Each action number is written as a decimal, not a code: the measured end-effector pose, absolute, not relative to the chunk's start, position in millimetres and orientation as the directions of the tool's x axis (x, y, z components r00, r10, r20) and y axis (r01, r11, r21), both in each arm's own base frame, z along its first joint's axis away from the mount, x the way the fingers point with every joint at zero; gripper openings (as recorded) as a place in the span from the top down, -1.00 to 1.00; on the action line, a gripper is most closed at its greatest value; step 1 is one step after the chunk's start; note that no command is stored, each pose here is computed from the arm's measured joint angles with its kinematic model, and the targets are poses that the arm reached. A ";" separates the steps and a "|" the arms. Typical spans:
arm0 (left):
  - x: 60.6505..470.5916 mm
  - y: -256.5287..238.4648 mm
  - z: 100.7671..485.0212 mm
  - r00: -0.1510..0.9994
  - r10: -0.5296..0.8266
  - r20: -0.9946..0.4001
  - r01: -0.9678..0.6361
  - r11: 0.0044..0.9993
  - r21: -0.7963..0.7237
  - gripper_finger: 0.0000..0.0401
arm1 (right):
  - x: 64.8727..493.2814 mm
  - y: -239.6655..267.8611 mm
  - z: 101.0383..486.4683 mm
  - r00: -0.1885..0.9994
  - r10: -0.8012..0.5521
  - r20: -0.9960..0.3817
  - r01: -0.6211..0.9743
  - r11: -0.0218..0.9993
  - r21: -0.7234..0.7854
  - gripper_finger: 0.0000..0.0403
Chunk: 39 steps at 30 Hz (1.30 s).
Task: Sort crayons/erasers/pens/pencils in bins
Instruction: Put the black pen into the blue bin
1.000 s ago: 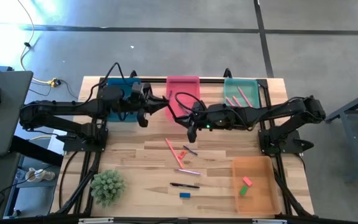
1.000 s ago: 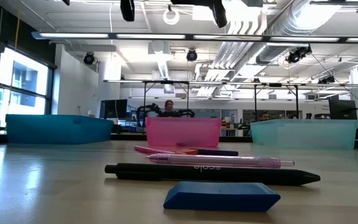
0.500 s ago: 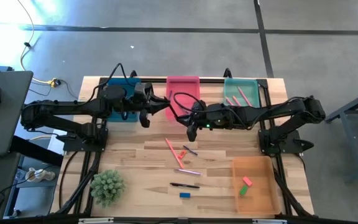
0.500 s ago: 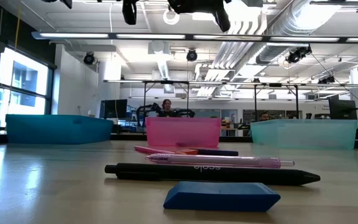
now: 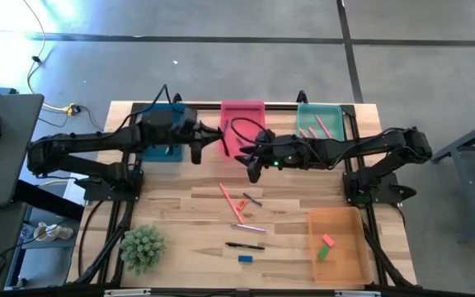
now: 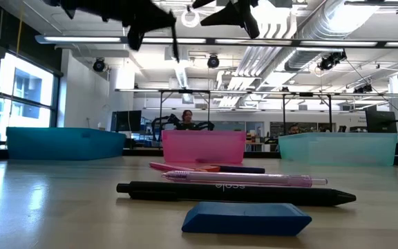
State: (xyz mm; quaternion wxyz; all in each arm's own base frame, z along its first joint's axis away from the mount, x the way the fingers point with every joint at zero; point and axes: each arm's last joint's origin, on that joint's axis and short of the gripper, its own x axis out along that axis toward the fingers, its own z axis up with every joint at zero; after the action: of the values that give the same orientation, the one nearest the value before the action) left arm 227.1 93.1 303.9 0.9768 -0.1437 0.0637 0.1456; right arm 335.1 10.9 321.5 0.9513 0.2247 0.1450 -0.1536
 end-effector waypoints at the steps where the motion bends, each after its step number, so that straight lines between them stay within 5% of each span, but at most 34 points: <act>1: 223.9 96.3 301.2 0.937 0.285 -0.201 -0.332 0.906 -0.262 0.90 | 334.8 10.9 320.8 0.908 -0.228 -0.352 0.363 0.848 0.387 0.16; 12: 173.9 115.8 281.8 0.717 0.457 -0.526 -0.618 0.767 -0.176 0.90 | 332.8 2.6 316.0 0.878 -0.263 -0.399 0.418 0.828 0.374 0.18; 24: 136.7 115.1 280.4 0.484 0.609 -0.628 -0.785 0.620 -0.004 0.90 | 331.2 2.2 312.6 0.862 -0.265 -0.433 0.433 0.830 0.353 0.18; 39: 107.9 120.0 260.4 0.178 0.568 -0.804 -0.916 0.394 0.075 0.90 | 327.4 -7.5 306.3 0.812 -0.313 -0.492 0.488 0.827 0.278 0.18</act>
State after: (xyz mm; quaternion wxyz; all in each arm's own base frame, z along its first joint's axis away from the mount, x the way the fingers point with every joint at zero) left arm 107.9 120.0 260.4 0.7353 -0.2202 0.3954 0.5045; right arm 327.4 -7.5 306.3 0.9306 0.2001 0.2183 -0.2153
